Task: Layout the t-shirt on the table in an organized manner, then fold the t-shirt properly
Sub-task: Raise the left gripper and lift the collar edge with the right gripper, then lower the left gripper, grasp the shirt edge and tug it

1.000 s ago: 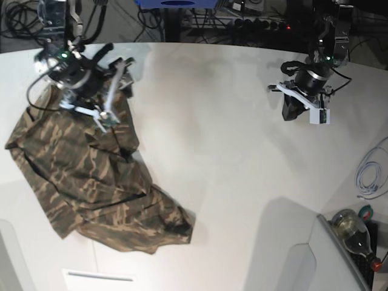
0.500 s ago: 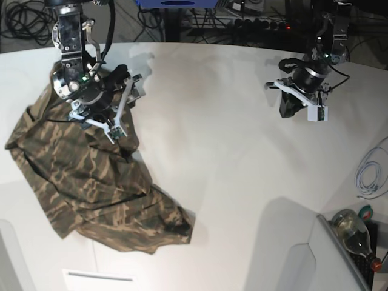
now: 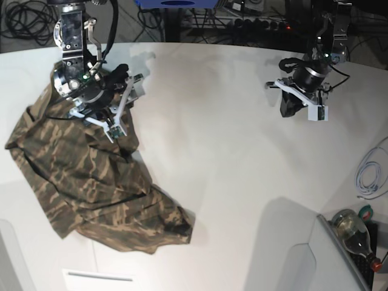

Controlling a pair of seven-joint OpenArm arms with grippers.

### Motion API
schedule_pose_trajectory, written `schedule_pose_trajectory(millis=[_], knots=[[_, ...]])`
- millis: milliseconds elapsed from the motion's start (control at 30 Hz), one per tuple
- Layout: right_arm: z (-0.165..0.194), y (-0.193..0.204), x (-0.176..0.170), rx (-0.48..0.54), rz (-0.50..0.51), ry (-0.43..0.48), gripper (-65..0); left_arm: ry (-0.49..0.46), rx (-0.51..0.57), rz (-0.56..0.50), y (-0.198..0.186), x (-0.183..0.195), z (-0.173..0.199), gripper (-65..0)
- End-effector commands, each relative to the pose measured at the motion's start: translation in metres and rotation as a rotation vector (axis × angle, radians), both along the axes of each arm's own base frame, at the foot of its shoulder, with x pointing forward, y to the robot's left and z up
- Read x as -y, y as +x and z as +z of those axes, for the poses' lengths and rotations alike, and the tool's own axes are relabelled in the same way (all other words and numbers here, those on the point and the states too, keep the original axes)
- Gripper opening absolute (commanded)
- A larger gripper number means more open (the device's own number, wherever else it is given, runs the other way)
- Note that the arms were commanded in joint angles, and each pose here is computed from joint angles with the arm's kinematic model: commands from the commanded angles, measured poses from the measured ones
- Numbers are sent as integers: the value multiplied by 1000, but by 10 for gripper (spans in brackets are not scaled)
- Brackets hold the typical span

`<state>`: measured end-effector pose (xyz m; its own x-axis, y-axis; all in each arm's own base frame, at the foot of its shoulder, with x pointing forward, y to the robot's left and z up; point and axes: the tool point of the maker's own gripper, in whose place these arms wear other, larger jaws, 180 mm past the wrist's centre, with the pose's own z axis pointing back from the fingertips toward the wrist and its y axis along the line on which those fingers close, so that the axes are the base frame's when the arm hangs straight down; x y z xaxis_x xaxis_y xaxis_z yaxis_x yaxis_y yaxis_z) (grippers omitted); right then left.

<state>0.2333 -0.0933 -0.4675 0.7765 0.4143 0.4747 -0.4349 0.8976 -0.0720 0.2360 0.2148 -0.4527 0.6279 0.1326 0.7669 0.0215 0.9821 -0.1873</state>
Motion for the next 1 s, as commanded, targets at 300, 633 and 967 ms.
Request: schedule_pose_trajectory(millis=[300,633,967], knots=[[-23,3,-9,-24,2,46,-335,-10,38,4,6,1,8,-650],[22,-4,-18,100,39,52,-650,-10,47,4,11,1,10,-650],[50,-69,-38,69,378,36,-650,-109,33,-215,72,108,21,-650]])
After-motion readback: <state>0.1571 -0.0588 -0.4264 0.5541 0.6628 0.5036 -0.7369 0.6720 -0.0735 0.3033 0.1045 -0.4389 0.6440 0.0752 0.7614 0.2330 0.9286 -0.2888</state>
